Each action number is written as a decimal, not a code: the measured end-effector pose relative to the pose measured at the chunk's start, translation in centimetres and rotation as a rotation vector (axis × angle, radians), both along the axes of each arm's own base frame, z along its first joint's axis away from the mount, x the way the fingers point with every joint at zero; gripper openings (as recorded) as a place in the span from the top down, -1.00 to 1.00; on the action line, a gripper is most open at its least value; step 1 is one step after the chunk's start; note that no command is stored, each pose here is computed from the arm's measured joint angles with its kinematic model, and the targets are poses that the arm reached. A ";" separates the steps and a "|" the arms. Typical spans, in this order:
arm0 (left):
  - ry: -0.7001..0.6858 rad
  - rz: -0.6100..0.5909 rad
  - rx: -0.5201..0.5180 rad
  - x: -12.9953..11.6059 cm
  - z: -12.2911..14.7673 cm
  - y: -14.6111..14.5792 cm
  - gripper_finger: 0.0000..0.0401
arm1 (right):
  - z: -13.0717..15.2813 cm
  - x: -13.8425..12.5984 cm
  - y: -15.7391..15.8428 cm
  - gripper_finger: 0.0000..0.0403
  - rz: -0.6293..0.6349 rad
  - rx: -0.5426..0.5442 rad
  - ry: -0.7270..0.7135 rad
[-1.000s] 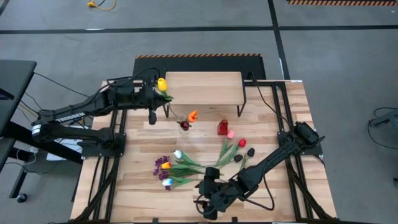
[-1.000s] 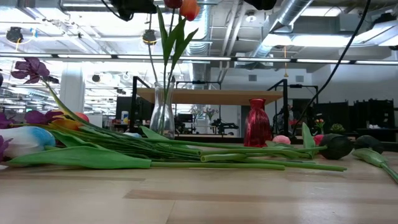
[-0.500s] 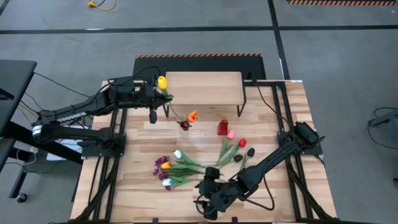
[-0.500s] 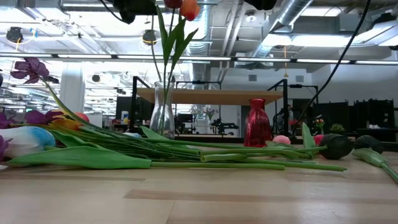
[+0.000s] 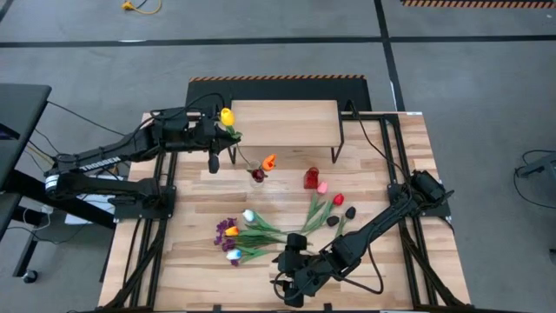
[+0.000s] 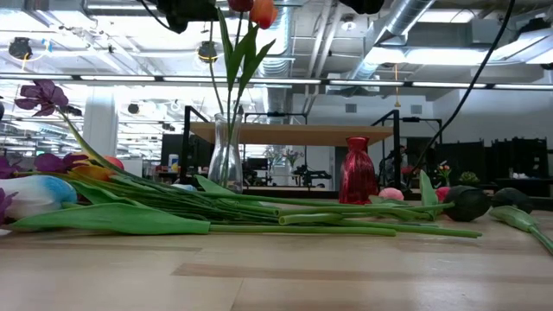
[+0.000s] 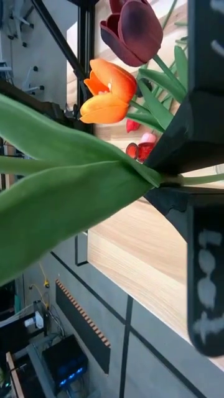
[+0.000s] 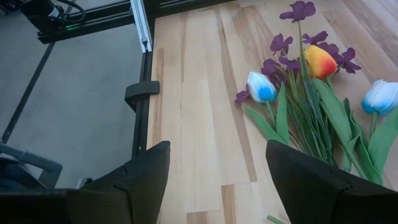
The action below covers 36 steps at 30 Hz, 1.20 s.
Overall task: Pick and place flowers into a vace then onto a shelf
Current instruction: Put the top yellow tulip into the transparent vase
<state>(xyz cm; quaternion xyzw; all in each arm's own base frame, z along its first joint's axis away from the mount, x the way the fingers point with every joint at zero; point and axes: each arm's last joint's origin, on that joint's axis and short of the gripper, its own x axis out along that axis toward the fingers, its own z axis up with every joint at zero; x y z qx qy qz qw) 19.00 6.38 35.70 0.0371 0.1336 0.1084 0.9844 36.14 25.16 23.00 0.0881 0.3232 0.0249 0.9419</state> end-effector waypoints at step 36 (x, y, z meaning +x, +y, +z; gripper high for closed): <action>-0.012 -0.041 -0.009 0.0 0.1 -0.1 0.72 | 0.0 0.0 0.0 -0.29 -0.001 0.000 -0.001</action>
